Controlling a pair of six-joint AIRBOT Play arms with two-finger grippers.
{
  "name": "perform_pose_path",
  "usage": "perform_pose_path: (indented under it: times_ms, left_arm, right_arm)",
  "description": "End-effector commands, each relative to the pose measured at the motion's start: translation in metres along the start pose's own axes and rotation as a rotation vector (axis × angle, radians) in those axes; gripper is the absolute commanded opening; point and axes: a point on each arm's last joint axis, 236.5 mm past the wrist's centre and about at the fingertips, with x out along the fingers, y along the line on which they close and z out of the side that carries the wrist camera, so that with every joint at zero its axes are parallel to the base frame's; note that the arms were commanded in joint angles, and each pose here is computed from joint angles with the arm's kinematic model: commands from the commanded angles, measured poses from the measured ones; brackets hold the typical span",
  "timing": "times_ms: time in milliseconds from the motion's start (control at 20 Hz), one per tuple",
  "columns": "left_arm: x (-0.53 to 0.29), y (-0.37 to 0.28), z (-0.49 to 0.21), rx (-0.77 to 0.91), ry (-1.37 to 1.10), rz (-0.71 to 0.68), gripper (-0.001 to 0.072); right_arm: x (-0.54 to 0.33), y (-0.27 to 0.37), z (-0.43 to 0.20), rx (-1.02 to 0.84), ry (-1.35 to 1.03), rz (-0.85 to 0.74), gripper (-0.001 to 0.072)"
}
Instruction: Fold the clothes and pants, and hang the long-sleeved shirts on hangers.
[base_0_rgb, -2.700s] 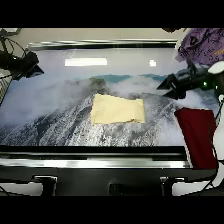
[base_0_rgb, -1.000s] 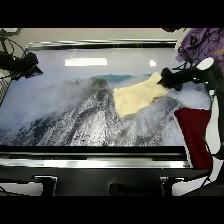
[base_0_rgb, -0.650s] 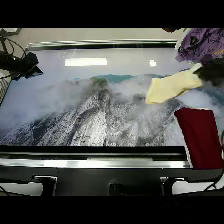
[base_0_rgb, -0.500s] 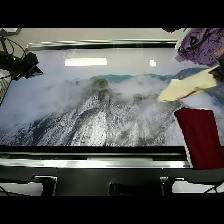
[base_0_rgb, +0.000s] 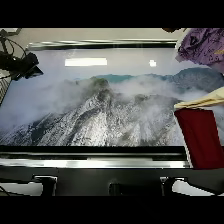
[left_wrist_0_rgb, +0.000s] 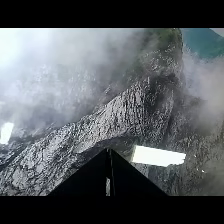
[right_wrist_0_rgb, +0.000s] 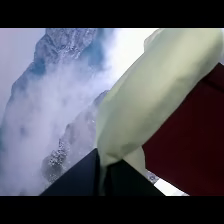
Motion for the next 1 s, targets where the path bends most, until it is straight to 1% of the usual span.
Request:
perform_pose_path:
  times_ms: [0,200,450,700,950]
  left_arm:
    - [0.000,0.000,-0.001,0.001,0.005,0.001,0.0017]
    - [0.000,0.000,-0.002,0.001,0.006,0.001,0.0017]
    - [0.000,0.000,-0.002,0.001,0.005,0.001,0.0017]
    - [0.000,0.002,-0.008,0.001,0.031,0.009,0.0017]
    - [0.000,0.003,-0.013,0.001,0.055,0.016,0.0017]
  right_arm:
    - [-0.012,-0.023,-0.012,0.046,0.030,-0.096,0.0024]
    - [-0.019,-0.057,-0.029,0.069,0.098,-0.243,0.0024]
    - [-0.018,-0.111,-0.063,0.032,0.165,-0.420,0.0026]
    - [0.009,-0.164,-0.125,0.067,0.191,-0.478,0.0025]
    - [0.020,-0.210,-0.153,0.043,0.237,-0.611,0.0026]
